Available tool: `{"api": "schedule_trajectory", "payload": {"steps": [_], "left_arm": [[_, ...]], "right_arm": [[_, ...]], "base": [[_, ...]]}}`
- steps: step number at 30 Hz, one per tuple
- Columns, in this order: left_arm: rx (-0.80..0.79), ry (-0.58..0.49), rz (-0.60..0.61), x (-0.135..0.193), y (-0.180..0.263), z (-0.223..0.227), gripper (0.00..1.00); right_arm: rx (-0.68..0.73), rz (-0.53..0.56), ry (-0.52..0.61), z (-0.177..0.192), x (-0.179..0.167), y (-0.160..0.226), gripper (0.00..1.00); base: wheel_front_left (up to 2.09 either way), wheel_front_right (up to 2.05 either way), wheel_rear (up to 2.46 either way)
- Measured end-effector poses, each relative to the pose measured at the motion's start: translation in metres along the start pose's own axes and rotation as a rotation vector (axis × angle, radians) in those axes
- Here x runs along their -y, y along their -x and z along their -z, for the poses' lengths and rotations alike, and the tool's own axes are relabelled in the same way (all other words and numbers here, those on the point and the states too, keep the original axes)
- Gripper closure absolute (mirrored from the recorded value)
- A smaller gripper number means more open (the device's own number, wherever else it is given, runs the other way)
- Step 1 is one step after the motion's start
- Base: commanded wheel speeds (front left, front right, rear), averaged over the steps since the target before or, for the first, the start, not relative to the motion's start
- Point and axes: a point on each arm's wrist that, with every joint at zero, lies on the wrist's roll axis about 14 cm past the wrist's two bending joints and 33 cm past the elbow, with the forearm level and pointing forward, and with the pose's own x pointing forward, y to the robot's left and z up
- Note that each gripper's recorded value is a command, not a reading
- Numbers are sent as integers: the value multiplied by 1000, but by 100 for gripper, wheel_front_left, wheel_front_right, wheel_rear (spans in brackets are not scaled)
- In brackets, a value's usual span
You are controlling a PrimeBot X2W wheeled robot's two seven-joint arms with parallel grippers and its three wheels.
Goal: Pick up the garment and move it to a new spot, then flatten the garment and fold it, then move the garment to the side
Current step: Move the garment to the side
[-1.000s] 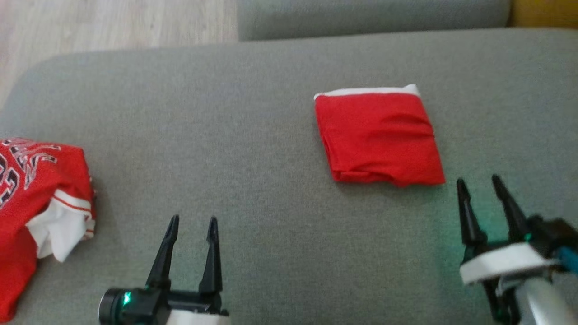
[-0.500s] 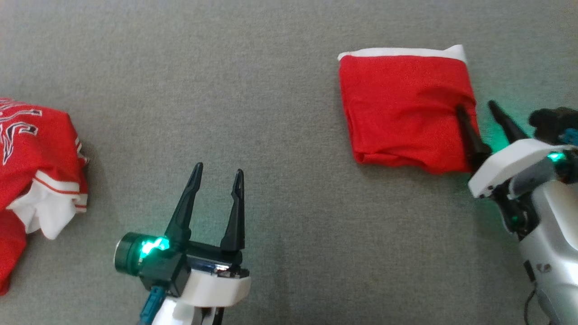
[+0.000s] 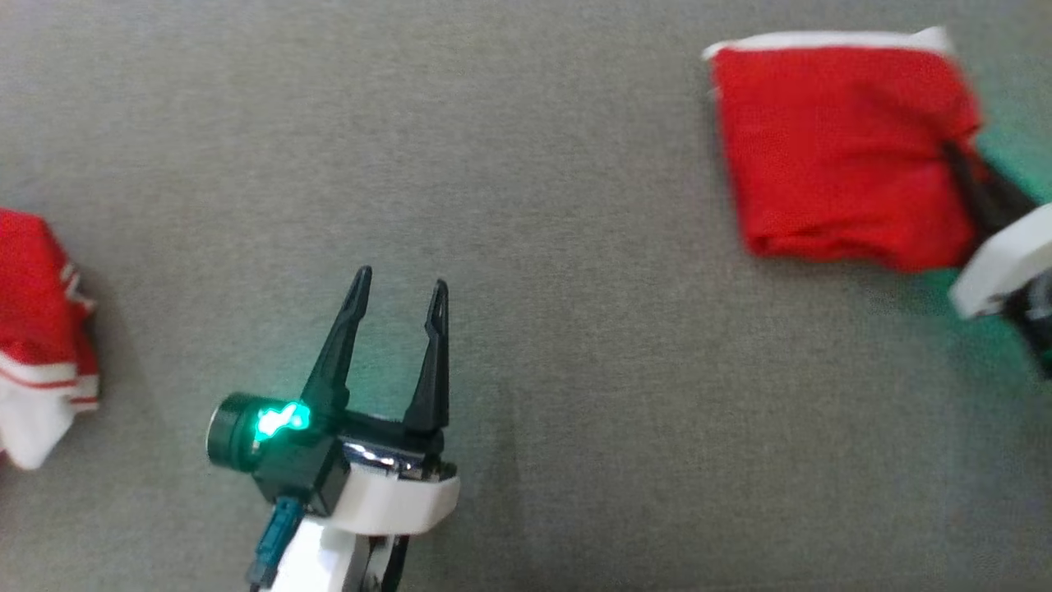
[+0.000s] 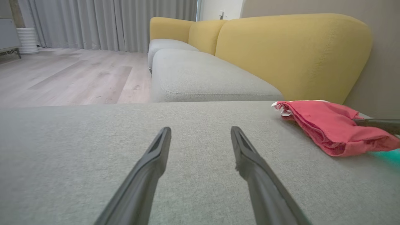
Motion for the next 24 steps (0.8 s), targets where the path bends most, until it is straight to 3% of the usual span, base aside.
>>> {"api": "schedule_trajectory", "payload": {"steps": [12, 23, 24], "left_arm": [[-23, 17, 125, 19, -49, 30, 0], [-8, 61, 189, 30, -82, 49, 0], [-5, 62, 191, 30, -84, 49, 0]], "right_arm": [[-97, 263, 227, -16, 138, 40, 100], [-60, 425, 402, -51, 201, 49, 100], [-56, 432, 415, -52, 203, 48, 66]], "base": [[0, 0, 0], [0, 0, 0], [0, 0, 0]]}}
